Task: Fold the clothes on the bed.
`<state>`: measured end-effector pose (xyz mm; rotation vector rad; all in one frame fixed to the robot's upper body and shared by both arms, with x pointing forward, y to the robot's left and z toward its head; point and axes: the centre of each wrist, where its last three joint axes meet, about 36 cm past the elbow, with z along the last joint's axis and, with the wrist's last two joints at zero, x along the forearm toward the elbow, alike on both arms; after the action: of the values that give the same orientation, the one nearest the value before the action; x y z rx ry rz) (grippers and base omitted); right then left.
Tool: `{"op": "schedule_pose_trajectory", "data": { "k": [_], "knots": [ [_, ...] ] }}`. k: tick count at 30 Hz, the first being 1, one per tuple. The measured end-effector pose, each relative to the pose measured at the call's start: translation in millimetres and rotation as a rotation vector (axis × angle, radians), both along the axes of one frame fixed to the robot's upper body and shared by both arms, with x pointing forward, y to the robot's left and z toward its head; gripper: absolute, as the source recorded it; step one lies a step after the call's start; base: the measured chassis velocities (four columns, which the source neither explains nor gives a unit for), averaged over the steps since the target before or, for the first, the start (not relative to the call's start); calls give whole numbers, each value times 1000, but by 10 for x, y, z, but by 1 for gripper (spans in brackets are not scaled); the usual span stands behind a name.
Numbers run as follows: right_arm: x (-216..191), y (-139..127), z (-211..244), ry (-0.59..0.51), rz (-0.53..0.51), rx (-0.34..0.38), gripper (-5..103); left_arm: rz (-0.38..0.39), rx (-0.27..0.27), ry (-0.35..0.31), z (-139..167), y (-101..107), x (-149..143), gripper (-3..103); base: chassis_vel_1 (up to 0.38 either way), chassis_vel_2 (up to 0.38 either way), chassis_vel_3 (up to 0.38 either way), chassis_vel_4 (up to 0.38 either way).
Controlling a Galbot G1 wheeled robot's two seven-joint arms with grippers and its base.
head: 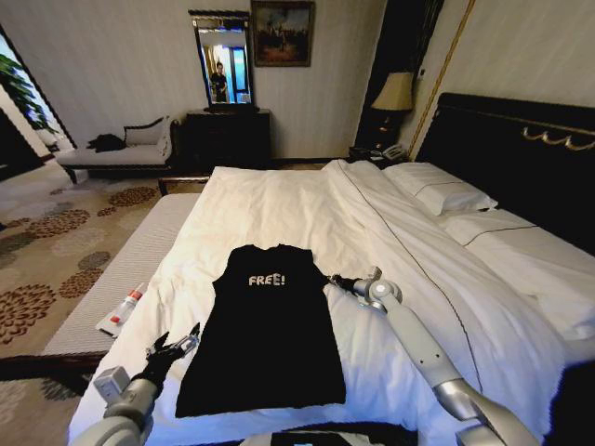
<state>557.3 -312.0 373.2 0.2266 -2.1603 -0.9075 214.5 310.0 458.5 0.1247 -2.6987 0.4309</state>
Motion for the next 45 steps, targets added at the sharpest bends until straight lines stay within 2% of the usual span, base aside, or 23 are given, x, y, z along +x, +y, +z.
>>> {"op": "schedule_pose_trajectory", "data": {
  "k": [9,18,21,27,37,43,45],
  "knots": [
    [5,-67,48,-10,0,-26,0,3,-1,-5,16,7,-5,100,0,0,0,0],
    [212,-394,456,-83,-37,-78,0,5,-7,-17,40,17,11,100,0,0,0,0],
    [274,-587,596,-101,-60,-103,0,6,-11,-21,41,17,13,100,0,0,0,0],
    [303,-687,534,-111,-61,-147,0,3,-14,-24,45,5,15,100,0,0,0,0],
    [382,-516,482,-124,-24,-167,0,8,-7,-33,75,48,-7,100,0,0,0,0],
    [317,-241,694,-167,44,-161,0,14,-13,-36,67,60,-25,100,0,0,0,0],
    [249,-9,837,-185,103,-157,0,18,-15,-33,47,66,-32,100,0,0,0,0]
  ]
}}
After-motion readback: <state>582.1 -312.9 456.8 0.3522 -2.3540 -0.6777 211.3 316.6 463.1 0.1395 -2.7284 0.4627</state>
